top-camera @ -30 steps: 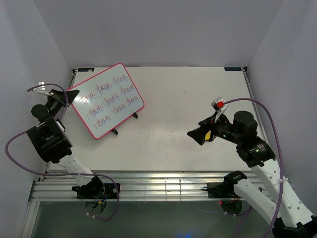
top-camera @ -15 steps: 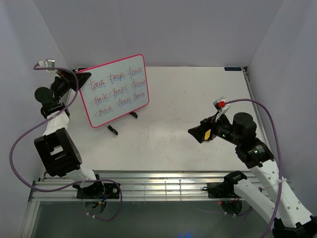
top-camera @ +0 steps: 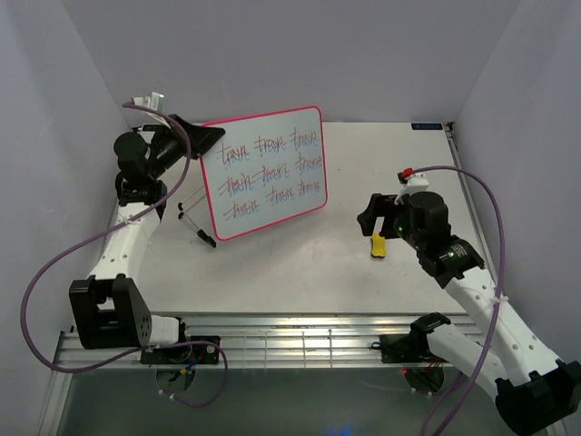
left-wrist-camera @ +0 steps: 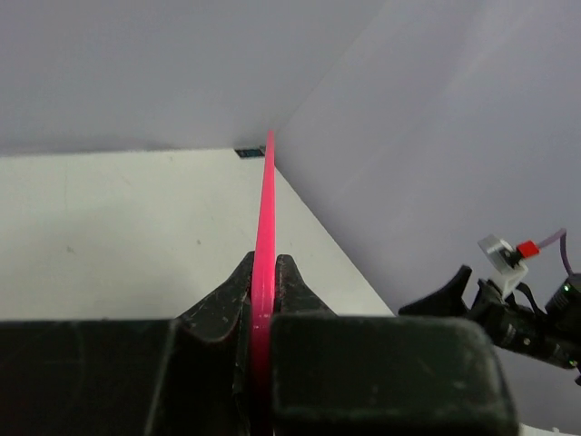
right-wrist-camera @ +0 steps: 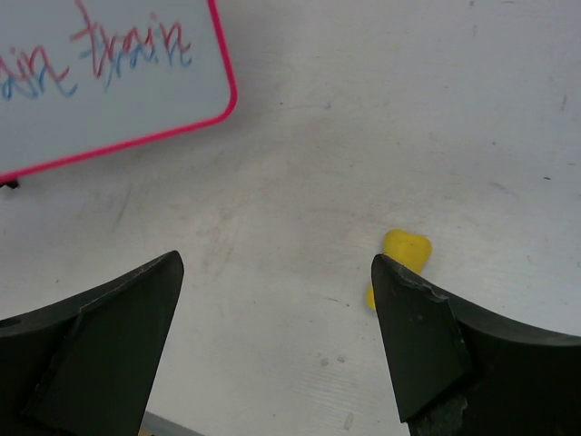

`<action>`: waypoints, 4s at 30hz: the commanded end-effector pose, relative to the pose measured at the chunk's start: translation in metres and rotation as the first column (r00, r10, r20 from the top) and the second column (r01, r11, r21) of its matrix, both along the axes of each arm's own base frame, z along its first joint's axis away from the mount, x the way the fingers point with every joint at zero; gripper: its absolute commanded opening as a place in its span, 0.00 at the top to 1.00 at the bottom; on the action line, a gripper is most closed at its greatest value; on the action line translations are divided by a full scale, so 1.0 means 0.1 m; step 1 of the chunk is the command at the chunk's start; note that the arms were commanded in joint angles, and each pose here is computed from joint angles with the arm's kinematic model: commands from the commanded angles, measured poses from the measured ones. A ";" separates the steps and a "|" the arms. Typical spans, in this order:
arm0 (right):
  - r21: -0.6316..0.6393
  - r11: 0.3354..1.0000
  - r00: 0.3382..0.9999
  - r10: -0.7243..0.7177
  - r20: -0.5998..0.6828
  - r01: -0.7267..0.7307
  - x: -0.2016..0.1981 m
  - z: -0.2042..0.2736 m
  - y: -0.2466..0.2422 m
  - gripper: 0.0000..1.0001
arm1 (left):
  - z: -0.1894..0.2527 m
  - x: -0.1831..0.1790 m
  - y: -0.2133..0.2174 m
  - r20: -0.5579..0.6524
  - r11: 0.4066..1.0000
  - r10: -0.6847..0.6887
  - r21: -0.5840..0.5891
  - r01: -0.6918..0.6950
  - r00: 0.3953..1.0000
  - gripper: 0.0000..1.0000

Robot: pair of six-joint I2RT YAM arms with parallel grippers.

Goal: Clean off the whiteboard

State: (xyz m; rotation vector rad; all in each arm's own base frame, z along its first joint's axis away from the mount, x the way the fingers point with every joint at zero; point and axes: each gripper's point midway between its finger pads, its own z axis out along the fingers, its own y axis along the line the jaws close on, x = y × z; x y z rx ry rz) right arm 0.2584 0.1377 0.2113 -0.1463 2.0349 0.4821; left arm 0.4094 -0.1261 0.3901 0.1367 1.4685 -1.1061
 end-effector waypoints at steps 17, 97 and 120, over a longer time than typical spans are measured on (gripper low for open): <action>-0.223 0.969 0.919 -0.180 -0.351 0.105 0.37 -0.88 -0.44 0.10 | -1.51 -0.79 -0.14 -0.615 0.999 -0.039 -0.015 0.037 0.788 1.00; -0.035 0.928 0.915 0.358 -0.186 -0.371 0.05 -0.50 1.13 0.70 | -1.78 -1.01 -0.35 -0.536 0.995 -0.074 0.022 0.101 0.841 1.00; -0.140 0.763 0.771 0.637 0.002 -0.630 -0.87 0.27 3.36 0.69 | -1.74 -1.14 -0.47 -0.595 0.997 -0.022 0.043 0.059 0.804 1.00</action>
